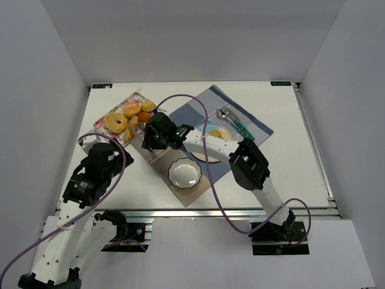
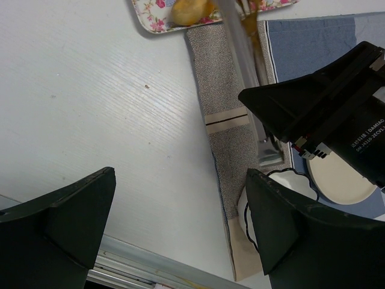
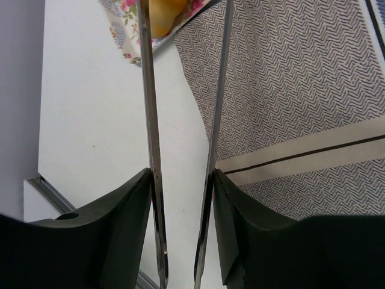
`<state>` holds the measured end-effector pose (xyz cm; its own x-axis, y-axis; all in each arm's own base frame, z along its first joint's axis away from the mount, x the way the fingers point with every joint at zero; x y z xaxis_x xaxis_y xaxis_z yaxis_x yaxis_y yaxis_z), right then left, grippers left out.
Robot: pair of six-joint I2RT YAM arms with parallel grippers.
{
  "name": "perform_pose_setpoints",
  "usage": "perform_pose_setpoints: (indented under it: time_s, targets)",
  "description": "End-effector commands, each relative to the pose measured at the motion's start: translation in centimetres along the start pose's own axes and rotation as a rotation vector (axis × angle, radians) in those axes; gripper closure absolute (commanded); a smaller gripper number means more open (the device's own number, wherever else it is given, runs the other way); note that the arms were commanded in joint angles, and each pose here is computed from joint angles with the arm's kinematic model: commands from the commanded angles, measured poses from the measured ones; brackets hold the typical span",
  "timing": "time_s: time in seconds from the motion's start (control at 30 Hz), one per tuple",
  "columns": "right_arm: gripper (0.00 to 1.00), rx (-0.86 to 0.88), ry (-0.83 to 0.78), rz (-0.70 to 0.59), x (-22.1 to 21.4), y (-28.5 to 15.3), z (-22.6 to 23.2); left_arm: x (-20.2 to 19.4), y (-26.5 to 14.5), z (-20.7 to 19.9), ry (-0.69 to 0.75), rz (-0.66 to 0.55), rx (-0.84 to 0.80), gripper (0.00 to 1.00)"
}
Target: Place the bread
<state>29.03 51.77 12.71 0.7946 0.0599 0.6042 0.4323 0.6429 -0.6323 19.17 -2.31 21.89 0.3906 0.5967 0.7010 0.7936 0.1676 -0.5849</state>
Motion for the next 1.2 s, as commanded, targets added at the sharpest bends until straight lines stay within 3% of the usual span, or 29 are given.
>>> perform_pose_setpoints:
  time_s: [0.0, 0.33, 0.53, 0.63, 0.87, 1.17]
  targets:
    - [0.51, 0.092, 0.009, -0.035, 1.5, -0.9, 2.8, 0.4, -0.2, -0.1, -0.004, -0.016, -0.002, 0.02]
    - [0.53, 0.097, 0.032, -0.012, 1.4, 0.1, 3.1, 0.5, -0.3, -0.1, -0.006, -0.02, -0.004, 0.02]
    - [0.62, 0.103, 0.057, -0.03, 1.8, 0.1, 3.3, 0.5, -0.3, 0.0, -0.009, -0.025, -0.002, 0.02]
    - [0.71, 0.112, 0.063, -0.072, 2.7, -0.9, 3.6, 0.6, -0.3, 0.0, -0.013, -0.027, -0.002, 0.02]
    - [0.91, 0.184, 0.028, -0.184, 5.6, -5.8, 5.1, 0.9, -0.4, -0.5, -0.031, -0.031, -0.017, 0.02]
    - [0.94, 0.214, -0.066, -0.317, 7.7, -14.8, 2.1, 1.5, -0.1, -2.8, -0.064, -0.03, -0.093, 0.02]
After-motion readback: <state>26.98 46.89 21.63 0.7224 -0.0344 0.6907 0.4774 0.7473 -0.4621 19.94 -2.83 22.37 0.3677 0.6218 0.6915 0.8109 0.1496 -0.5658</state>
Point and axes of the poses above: each gripper's point midway between its finger pads, its own y axis out along the fingers, its own z axis along the line the jaws close on, x = y × z, the point moved 2 cm from there along -y, back along the fingers, and after that the axes turned 6 degrees about -y, right-handed, at the moved point
